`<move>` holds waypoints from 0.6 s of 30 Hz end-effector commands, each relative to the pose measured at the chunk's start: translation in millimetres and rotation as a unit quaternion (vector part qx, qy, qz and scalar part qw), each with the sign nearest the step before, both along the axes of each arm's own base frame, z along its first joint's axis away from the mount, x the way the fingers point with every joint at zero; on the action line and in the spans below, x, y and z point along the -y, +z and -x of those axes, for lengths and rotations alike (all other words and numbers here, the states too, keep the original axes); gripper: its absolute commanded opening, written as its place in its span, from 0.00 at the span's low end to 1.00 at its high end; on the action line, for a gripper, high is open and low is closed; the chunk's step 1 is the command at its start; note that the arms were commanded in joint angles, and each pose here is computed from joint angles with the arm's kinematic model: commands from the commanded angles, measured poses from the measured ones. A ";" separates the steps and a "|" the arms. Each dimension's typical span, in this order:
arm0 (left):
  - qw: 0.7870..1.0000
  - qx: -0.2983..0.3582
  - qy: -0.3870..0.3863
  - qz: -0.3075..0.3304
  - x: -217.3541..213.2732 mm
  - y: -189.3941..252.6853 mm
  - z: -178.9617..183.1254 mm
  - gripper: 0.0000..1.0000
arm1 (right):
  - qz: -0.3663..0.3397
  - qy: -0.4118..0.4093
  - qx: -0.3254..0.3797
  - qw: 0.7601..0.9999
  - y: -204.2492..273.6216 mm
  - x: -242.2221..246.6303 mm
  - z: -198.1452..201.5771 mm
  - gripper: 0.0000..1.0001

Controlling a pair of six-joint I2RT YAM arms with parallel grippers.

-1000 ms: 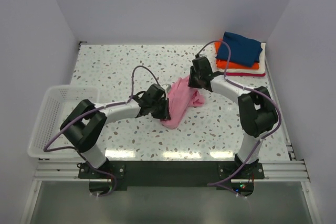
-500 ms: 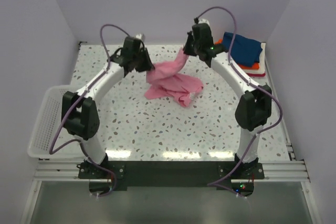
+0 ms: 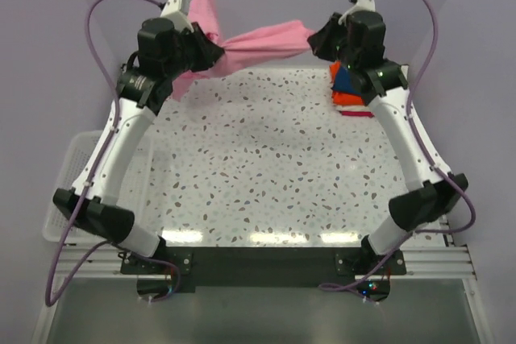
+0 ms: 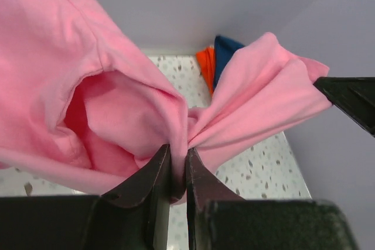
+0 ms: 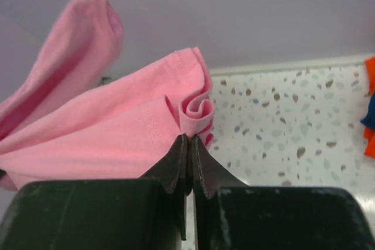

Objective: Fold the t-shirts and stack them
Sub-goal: Flatten the tshirt out

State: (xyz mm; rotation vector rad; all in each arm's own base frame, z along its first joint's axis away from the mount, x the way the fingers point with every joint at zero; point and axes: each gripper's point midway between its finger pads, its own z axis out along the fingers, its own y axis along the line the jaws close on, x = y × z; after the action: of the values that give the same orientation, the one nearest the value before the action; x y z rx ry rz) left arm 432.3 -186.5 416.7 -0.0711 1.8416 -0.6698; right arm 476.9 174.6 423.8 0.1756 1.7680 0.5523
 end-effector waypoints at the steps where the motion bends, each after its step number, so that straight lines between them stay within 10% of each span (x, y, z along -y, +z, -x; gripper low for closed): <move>1: 0.999 -0.024 -0.016 0.018 -5.3 -41.4 29.6 0.04 | 0.014 -0.023 -0.073 0.997 -73.9 24.0 30.5 0.00; 5: 0.989 -0.133 -0.060 0.015 9.5 -171.6 77.3 0.57 | 0.016 -0.068 -0.166 0.984 -180.6 57.2 77.7 0.09; 9: 0.980 -0.197 -0.037 0.002 -1.8 -234.4 96.3 0.63 | 0.014 -0.098 -0.280 0.955 -287.4 101.2 110.7 0.38; 18: 0.952 -0.235 0.185 -0.064 -84.4 -275.2 103.6 0.59 | 0.078 -0.044 -0.261 0.961 -286.2 65.3 135.3 0.59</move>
State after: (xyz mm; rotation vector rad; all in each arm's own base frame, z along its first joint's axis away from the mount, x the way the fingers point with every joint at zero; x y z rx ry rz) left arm 313.5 -130.0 125.3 -0.3806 2.3606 -0.4175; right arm 333.7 77.0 104.2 0.4637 2.3964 0.2767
